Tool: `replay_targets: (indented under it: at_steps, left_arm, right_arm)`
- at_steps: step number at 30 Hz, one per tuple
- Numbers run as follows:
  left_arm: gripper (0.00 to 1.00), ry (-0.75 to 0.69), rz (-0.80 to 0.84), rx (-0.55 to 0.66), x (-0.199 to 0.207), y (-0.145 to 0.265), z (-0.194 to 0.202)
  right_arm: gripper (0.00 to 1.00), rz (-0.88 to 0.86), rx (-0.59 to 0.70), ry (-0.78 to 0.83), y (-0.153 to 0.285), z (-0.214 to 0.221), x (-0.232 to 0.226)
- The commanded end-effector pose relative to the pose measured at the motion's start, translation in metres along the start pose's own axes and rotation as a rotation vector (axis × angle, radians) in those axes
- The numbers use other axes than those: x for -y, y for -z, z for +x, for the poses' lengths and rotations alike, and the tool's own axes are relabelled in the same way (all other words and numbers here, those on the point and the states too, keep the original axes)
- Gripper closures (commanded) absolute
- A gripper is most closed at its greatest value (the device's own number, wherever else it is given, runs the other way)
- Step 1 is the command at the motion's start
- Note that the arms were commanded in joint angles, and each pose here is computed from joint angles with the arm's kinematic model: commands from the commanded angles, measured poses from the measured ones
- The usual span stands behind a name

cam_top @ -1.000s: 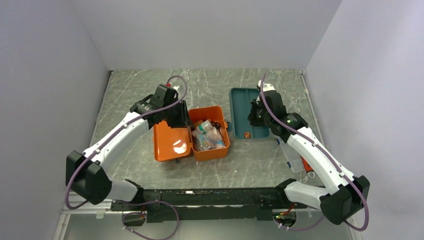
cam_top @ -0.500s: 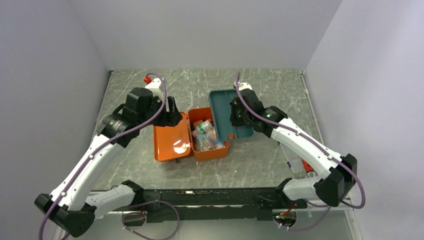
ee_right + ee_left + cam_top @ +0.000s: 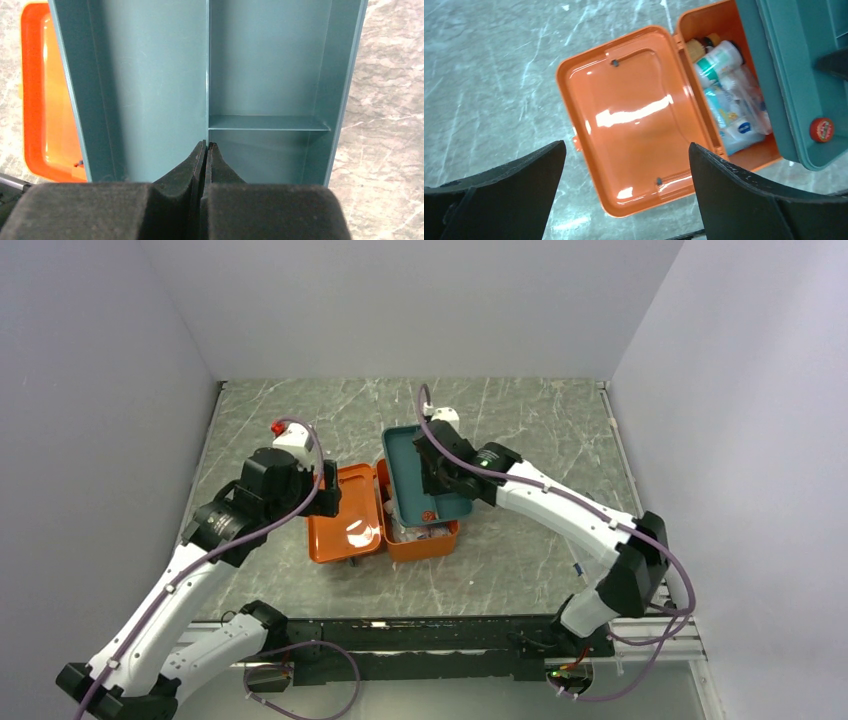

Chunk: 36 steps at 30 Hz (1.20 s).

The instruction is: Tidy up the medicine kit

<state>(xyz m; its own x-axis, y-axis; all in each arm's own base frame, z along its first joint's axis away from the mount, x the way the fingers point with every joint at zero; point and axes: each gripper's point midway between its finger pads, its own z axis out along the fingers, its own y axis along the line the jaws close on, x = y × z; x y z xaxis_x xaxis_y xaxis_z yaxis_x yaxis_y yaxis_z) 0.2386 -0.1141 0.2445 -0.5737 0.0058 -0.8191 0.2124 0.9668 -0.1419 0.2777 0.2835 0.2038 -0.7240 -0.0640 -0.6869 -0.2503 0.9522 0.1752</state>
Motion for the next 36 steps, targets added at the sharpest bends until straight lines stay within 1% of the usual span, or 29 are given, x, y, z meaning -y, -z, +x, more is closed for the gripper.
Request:
replay_targets:
  at_steps: [1, 5, 12, 23, 36]
  left_arm:
    - [0.01, -0.011, -0.137, 0.057, -0.029, 0.004, 0.003]
    - [0.01, 0.008, -0.185, 0.101, -0.041, 0.005, 0.007]
    - [0.01, 0.019, -0.197, 0.197, -0.049, 0.015, 0.007]
    - [0.01, 0.010, -0.212, 0.219, -0.055, 0.021, 0.008]
    - [0.01, 0.012, -0.210, 0.226, -0.055, 0.023, 0.009]
  right_arm:
    - [1.00, 0.025, 0.039, -0.032, 0.000, -0.016, -0.017]
    - [1.00, 0.043, 0.007, -0.036, -0.010, -0.009, -0.024]
    - [1.00, 0.068, -0.032, -0.039, -0.022, 0.006, -0.029]
    - [1.00, 0.093, -0.099, -0.035, -0.040, 0.030, -0.032]
    - [1.00, 0.114, -0.171, 0.020, -0.046, 0.050, -0.030]
